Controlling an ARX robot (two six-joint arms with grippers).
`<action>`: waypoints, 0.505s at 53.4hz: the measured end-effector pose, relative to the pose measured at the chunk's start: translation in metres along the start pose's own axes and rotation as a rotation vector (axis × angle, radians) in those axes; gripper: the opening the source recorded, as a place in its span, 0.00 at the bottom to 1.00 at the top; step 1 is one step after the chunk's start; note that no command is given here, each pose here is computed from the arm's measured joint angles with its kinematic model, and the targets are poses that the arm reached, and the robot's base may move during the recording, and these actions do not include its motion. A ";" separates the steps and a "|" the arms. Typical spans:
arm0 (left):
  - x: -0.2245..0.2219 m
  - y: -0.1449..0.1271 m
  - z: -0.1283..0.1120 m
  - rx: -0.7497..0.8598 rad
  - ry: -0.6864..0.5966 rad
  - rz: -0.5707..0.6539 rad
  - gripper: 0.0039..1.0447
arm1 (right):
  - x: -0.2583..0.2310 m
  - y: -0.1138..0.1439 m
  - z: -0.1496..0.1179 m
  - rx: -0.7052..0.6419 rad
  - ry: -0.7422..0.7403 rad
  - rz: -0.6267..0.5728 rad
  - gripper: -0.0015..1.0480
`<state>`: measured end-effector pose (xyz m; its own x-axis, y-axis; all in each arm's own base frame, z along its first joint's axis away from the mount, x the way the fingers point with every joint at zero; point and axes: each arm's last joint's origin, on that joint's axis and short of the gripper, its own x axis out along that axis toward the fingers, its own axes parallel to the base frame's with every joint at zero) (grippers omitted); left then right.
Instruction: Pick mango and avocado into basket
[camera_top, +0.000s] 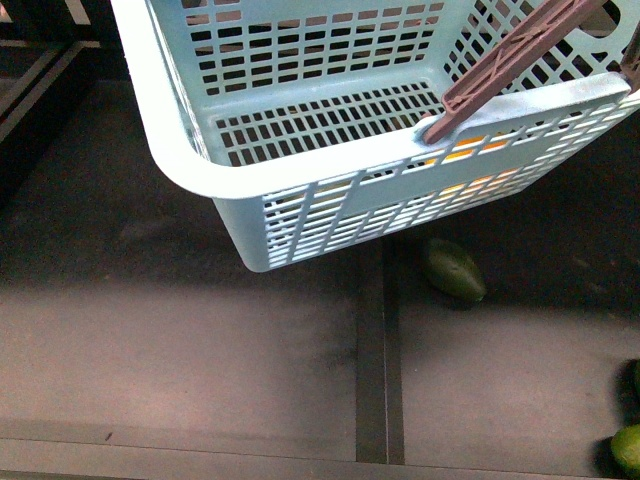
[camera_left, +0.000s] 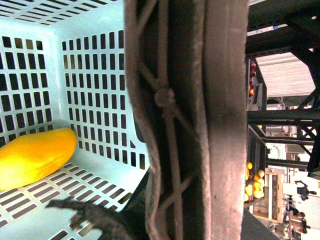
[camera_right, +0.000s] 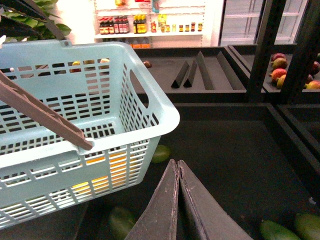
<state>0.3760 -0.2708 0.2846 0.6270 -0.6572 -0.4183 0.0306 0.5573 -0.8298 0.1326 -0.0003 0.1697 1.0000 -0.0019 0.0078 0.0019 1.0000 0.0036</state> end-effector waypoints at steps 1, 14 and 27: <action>0.000 0.000 0.000 0.000 0.000 0.000 0.14 | -0.001 0.000 0.000 0.000 -0.001 0.000 0.02; 0.000 0.000 0.000 0.000 -0.001 0.000 0.14 | -0.009 0.000 0.002 0.000 -0.008 0.000 0.02; 0.000 0.000 0.000 0.000 -0.001 0.000 0.14 | -0.016 0.000 0.003 0.000 -0.010 0.000 0.02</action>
<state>0.3760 -0.2708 0.2846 0.6275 -0.6567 -0.4183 0.0304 0.5575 -0.8296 0.1164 -0.0002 0.1725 0.9998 -0.0019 0.0181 0.0018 1.0000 0.0036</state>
